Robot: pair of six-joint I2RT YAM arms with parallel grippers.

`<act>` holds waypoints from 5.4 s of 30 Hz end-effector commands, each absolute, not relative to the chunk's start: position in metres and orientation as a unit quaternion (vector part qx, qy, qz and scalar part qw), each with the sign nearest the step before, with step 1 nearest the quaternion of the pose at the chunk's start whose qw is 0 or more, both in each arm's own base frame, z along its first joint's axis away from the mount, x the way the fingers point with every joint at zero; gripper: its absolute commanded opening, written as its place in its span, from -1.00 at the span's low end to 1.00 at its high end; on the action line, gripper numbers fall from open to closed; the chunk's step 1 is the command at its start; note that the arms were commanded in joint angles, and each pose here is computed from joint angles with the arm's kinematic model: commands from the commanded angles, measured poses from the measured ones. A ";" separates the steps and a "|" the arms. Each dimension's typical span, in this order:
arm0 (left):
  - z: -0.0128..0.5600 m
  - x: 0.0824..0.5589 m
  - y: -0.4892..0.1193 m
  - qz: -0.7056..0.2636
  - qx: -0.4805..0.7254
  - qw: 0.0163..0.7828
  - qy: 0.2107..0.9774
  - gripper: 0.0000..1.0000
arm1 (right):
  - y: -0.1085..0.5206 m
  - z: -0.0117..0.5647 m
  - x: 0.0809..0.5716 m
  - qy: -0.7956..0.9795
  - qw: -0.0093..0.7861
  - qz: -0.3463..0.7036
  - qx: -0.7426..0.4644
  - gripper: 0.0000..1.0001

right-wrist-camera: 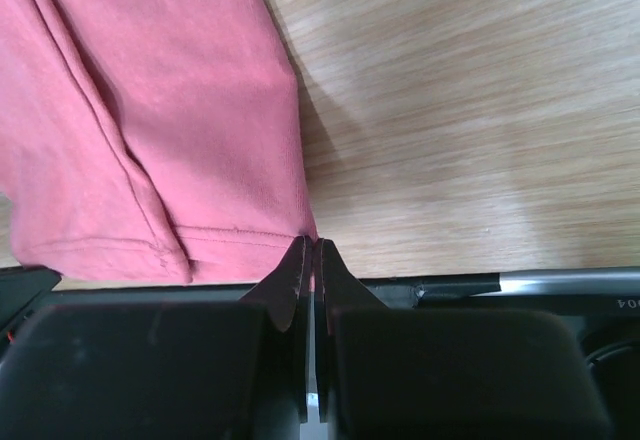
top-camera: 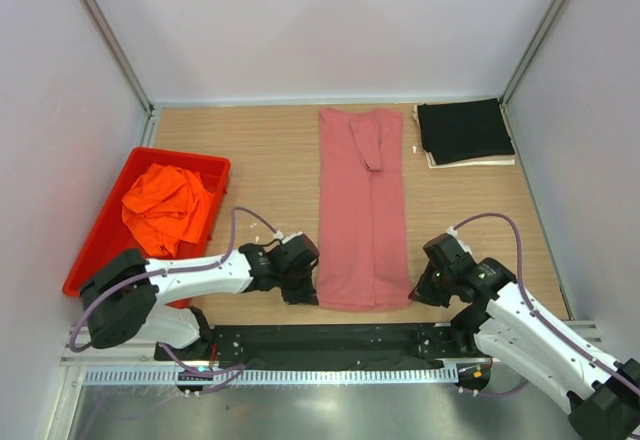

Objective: Fold and stack the t-shirts
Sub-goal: Fold the tshirt

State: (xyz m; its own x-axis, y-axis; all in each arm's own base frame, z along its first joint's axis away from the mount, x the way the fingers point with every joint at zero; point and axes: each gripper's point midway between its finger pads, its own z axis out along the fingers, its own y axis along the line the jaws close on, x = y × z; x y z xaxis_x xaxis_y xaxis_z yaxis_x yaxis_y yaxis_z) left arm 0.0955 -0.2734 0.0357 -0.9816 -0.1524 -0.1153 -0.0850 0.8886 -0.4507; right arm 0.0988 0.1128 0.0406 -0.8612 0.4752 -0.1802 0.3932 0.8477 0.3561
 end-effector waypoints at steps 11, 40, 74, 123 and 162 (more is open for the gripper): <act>0.058 0.174 -0.284 -0.199 -0.060 0.110 0.972 -1.00 | 0.136 0.087 0.196 0.943 0.252 0.133 0.173 -0.97; 0.089 0.408 -0.293 -0.180 -0.066 0.179 0.965 -0.99 | 0.125 0.117 0.423 0.940 0.283 0.129 0.140 -0.97; 0.086 0.506 -0.308 -0.293 -0.068 0.219 0.928 -1.00 | 0.092 0.102 0.503 0.920 0.305 0.170 0.177 -0.97; 0.034 0.354 -0.305 -0.268 -0.012 0.162 0.950 -0.76 | 0.085 0.044 0.350 0.956 0.166 0.202 0.130 -0.58; 0.043 0.226 -0.224 -0.138 -0.065 0.095 0.984 -0.57 | 0.072 0.007 0.176 0.947 0.114 0.093 0.287 -0.45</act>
